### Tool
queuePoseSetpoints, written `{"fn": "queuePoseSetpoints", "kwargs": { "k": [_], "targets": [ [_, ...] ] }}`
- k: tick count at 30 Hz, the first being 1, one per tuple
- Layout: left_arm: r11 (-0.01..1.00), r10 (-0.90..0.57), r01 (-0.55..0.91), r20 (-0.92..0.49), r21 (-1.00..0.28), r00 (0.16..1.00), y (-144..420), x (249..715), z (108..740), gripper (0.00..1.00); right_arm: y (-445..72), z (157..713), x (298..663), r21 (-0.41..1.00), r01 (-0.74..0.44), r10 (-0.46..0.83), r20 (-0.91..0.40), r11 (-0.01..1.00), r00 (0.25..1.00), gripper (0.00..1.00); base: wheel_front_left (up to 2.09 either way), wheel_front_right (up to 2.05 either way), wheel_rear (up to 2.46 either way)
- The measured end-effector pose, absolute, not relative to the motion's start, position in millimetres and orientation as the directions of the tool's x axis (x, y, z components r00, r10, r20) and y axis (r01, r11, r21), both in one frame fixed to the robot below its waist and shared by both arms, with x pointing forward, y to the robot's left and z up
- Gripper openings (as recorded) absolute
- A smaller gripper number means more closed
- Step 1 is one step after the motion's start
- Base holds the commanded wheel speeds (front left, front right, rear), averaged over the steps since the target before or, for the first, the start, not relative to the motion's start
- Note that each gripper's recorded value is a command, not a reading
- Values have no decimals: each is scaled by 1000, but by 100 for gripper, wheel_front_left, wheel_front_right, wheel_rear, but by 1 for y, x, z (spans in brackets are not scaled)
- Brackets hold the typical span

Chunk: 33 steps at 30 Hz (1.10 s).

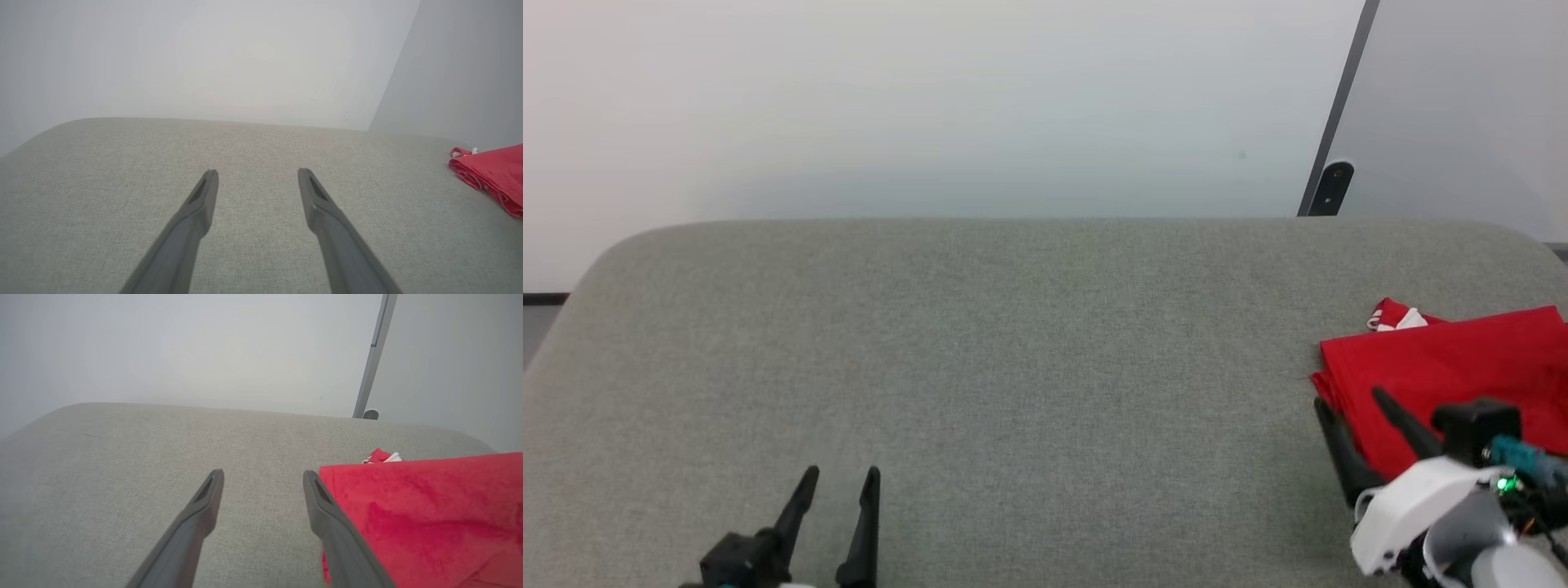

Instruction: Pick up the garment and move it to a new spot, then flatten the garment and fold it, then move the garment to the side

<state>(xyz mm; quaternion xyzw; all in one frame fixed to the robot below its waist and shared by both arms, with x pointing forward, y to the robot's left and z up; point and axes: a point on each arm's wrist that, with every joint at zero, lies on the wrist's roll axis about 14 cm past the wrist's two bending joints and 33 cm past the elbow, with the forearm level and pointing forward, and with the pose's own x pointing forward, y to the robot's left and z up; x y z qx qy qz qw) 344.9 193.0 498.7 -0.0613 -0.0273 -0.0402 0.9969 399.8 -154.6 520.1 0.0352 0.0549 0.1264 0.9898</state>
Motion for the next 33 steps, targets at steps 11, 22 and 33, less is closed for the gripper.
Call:
{"fn": "queuePoseSetpoints", "kwargs": {
  "k": [11, 22, 33],
  "targets": [
    [986, -22, 24, 16, -165, 1000, 198, 319, 482, 100, -165, 507, 365, 153, -184, 202, -107, 971, 974, 100, 0, 0, 0],
    [986, 32, -30, 9, -164, 999, 208, 300, 482, 100, -169, 508, 353, 143, -166, 186, -132, 976, 974, 100, 0, 0, 0],
    [987, 12, -11, 6, -161, 1000, 202, 301, 480, 100, -162, 511, 352, 150, -178, 198, -130, 973, 972, 100, 0, 0, 0]
  ]
}}
